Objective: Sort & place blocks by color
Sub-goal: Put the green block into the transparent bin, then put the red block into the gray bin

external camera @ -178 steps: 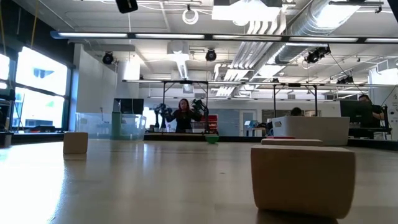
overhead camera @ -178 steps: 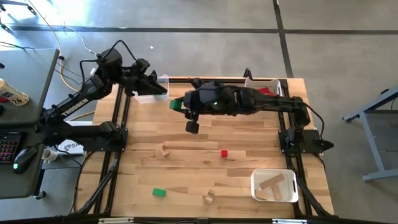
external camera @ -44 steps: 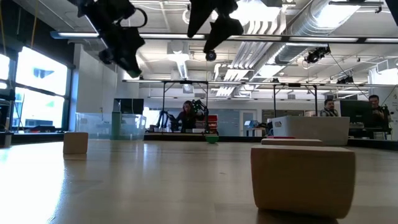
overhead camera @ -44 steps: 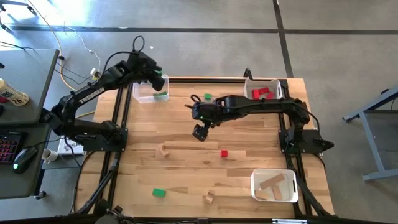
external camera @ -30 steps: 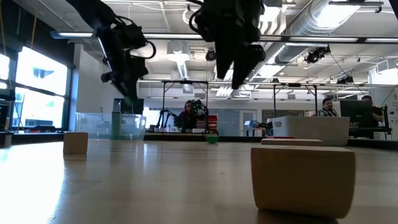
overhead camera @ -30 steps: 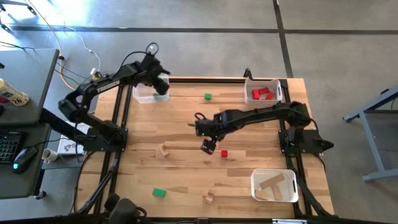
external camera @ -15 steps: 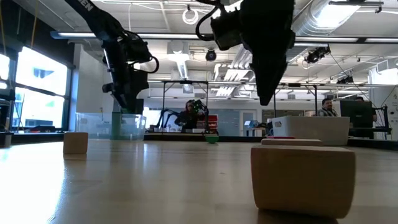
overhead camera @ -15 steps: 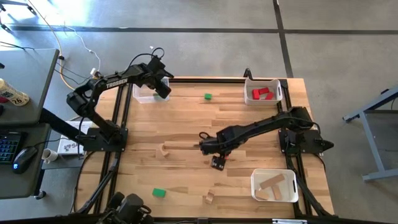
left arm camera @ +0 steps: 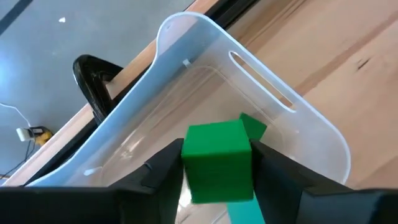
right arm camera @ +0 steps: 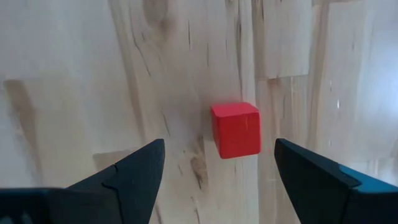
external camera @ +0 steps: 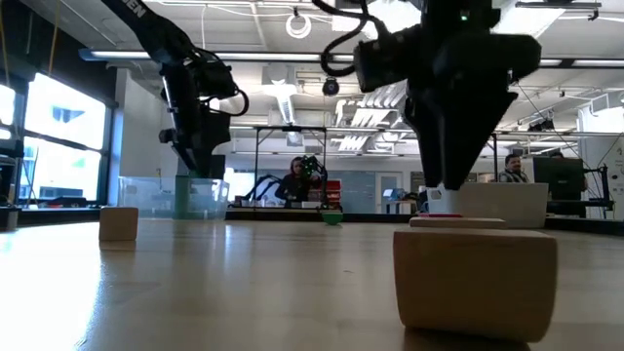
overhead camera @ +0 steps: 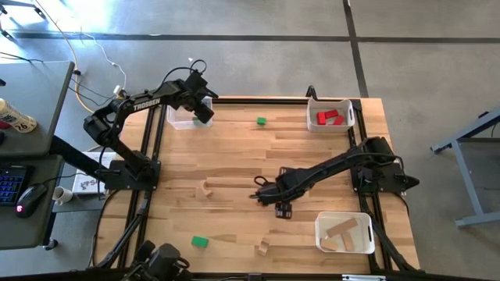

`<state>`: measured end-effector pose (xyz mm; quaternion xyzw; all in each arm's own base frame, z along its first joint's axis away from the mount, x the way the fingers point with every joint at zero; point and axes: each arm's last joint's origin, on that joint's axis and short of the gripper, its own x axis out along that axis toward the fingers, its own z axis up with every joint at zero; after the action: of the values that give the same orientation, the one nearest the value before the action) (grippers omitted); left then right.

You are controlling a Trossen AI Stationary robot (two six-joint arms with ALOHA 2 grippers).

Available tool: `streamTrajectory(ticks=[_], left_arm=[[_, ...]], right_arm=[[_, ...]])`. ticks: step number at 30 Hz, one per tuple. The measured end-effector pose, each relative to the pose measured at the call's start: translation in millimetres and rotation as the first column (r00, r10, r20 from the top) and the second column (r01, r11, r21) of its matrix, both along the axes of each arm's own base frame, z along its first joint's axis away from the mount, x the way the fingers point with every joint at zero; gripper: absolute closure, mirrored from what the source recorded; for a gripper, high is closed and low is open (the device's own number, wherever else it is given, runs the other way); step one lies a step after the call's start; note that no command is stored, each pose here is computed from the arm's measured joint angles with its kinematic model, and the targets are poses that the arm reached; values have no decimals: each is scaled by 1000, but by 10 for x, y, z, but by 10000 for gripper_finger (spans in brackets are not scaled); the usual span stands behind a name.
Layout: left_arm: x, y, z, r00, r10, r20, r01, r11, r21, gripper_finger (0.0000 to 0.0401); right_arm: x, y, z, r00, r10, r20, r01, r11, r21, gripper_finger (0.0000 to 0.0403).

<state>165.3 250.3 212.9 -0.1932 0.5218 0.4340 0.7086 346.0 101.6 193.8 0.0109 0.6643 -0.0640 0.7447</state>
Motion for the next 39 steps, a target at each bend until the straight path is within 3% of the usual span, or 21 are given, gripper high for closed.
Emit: streamTrajectory(ticks=[6, 9, 16, 21, 30, 34, 39], left_arm=[[-11, -10, -5, 1000, 13, -14, -13, 1000, -8, 199], [-29, -16, -9, 997, 69, -35, -70, 998, -1, 182], [-47, -43, -20, 997, 55, -59, -57, 998, -31, 175], [-53, -75, -27, 996, 47, -71, -51, 997, -59, 175], [-100, -197, 228, 1000, 27, 8, -27, 1000, -10, 175], [-152, -299, 397, 997, 6, 82, -6, 1000, 2, 175], [-208, -434, 572, 981, -33, 189, 35, 999, -4, 175]], right_arm=[[-25, -55, -145, 1000, -8, 4, 8, 1000, -7, 112], [-11, -91, -201, 999, -15, 29, 15, 1000, -4, 112], [-35, -209, -338, 999, -41, 20, 41, 999, 22, 119], [-37, -277, -384, 998, -60, 15, 59, 997, 50, 165], [-18, -333, -380, 997, -77, 20, 76, 995, 60, 301], [-18, -334, -380, 996, -86, 22, 85, 995, 56, 305], [-12, -384, -367, 983, -178, 43, 177, 984, 22, 305]])
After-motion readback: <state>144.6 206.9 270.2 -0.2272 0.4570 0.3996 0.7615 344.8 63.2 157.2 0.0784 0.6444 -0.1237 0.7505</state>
